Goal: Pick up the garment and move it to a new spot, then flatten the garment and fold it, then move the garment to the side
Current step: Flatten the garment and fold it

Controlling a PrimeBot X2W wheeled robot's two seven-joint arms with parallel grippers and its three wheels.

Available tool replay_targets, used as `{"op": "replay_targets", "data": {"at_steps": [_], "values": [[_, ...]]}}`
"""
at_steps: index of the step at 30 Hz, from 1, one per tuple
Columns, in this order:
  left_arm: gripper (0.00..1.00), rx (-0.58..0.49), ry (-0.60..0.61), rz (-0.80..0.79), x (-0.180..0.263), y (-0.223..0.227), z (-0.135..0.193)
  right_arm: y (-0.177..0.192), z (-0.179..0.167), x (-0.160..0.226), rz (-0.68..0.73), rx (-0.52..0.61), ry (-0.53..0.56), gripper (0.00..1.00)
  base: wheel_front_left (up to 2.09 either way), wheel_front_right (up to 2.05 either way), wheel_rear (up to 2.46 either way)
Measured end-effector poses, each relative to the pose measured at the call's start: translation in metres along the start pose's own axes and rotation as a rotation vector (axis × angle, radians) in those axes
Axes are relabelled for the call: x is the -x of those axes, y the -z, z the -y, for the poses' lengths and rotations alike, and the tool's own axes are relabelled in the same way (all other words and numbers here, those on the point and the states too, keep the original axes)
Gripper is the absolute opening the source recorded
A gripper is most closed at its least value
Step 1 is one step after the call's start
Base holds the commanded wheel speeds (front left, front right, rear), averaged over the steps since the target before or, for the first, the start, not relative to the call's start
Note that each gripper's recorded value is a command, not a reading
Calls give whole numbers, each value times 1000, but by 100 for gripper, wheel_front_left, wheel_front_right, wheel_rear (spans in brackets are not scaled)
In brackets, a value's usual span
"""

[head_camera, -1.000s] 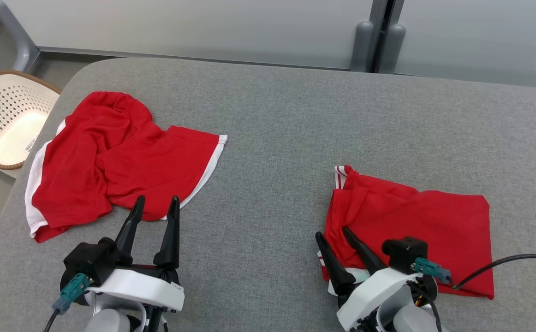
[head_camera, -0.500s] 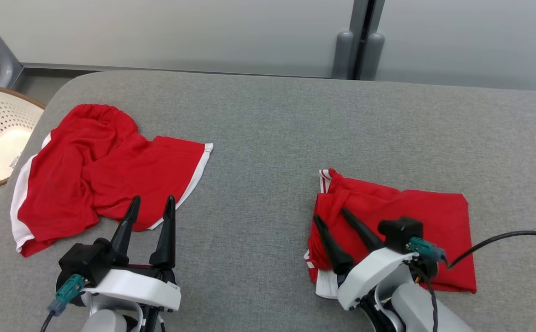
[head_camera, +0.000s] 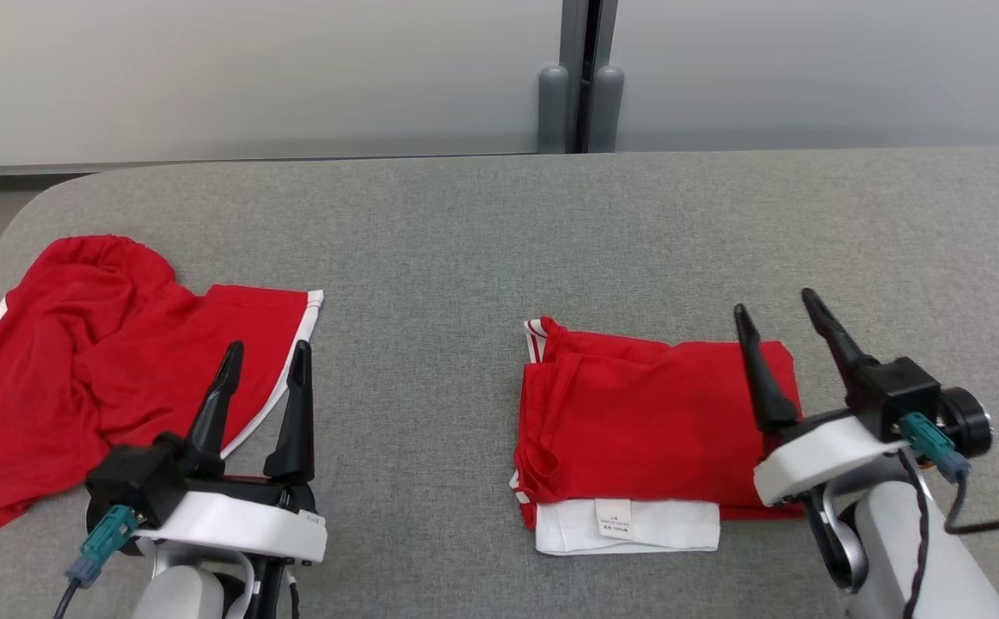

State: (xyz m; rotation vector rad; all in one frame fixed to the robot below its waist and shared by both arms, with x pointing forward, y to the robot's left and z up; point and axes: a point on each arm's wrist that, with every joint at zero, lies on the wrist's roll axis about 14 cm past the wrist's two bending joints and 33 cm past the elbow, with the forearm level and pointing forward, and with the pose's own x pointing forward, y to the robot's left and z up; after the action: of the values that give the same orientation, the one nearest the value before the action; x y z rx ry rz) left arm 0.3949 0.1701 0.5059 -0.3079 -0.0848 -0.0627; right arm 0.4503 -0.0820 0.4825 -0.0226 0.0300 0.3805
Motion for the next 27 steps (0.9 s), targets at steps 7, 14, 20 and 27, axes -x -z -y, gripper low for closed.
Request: {"op": "replay_targets", "data": {"at_steps": [7,14,20,27], "values": [[100,-8,24,16,-6,-4,7,-23,34,32,101,42,125,100,0,0,0],[100,-94,28,7,-2,-2,9,-20,40,58,103,51,177,100,0,0,0],[100,-94,25,2,-2,0,8,-13,44,61,86,38,197,100,0,0,0],[100,-86,35,-31,-5,11,9,38,48,64,-51,-83,233,100,0,0,0]]}}
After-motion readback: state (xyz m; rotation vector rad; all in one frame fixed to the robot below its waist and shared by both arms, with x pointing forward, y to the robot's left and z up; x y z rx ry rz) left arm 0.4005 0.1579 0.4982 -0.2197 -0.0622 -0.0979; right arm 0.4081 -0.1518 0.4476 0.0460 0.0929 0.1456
